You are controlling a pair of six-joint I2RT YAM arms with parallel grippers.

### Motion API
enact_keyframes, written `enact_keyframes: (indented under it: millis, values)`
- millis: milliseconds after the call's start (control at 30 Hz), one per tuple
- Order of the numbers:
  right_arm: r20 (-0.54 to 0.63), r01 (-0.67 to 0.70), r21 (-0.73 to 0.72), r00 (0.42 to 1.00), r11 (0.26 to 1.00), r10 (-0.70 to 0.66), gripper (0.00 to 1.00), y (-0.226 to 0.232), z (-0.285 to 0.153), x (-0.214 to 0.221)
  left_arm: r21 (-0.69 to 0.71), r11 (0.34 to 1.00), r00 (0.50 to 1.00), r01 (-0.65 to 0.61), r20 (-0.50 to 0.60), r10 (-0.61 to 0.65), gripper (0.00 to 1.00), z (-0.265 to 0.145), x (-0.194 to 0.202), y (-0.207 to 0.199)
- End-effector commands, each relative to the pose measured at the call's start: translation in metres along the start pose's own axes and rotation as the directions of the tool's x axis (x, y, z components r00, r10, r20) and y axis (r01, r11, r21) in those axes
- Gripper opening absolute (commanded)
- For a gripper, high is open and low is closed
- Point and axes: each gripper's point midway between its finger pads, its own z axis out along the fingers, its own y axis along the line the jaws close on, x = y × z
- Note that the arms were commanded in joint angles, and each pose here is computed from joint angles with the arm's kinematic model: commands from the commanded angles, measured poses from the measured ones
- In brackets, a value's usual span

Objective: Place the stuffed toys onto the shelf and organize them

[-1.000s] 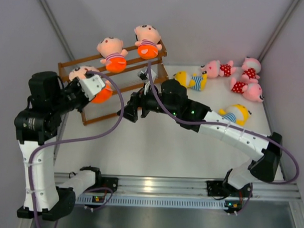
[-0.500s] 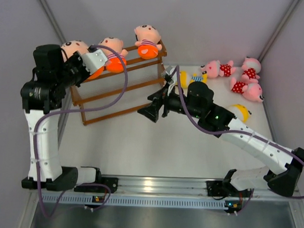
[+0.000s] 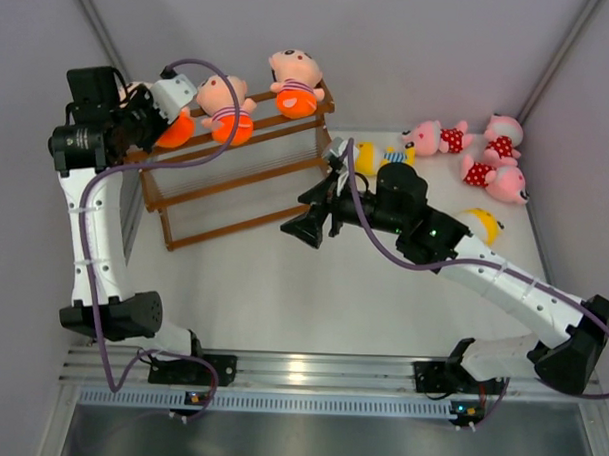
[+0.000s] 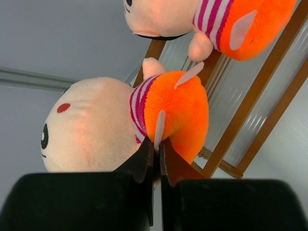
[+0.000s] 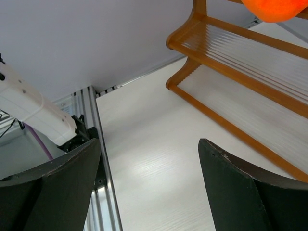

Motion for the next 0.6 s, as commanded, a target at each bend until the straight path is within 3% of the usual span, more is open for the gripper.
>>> enact_keyframes:
  millis: [0,500,567]
  values:
    - [0.079,0.056,-0.039,0.995,0.998,-0.053,0.82,0.005,-0.003,-0.022,-0.032,0.999,0.995,-0.042,0.084,0.045,0.00,-0.002,-0.021,0.014]
    - [0.118,0.045,-0.059,0.992,0.997,-0.038,0.83,0.012,-0.013,-0.028,-0.002,1.000,1.000,-0.023,-0.022,0.023,0.00,0.029,0.016,0.017]
    - [0.113,0.044,-0.055,0.993,0.998,-0.038,0.83,0.011,-0.013,-0.026,0.006,1.000,0.999,-0.021,-0.024,0.021,0.11,0.031,0.017,0.015]
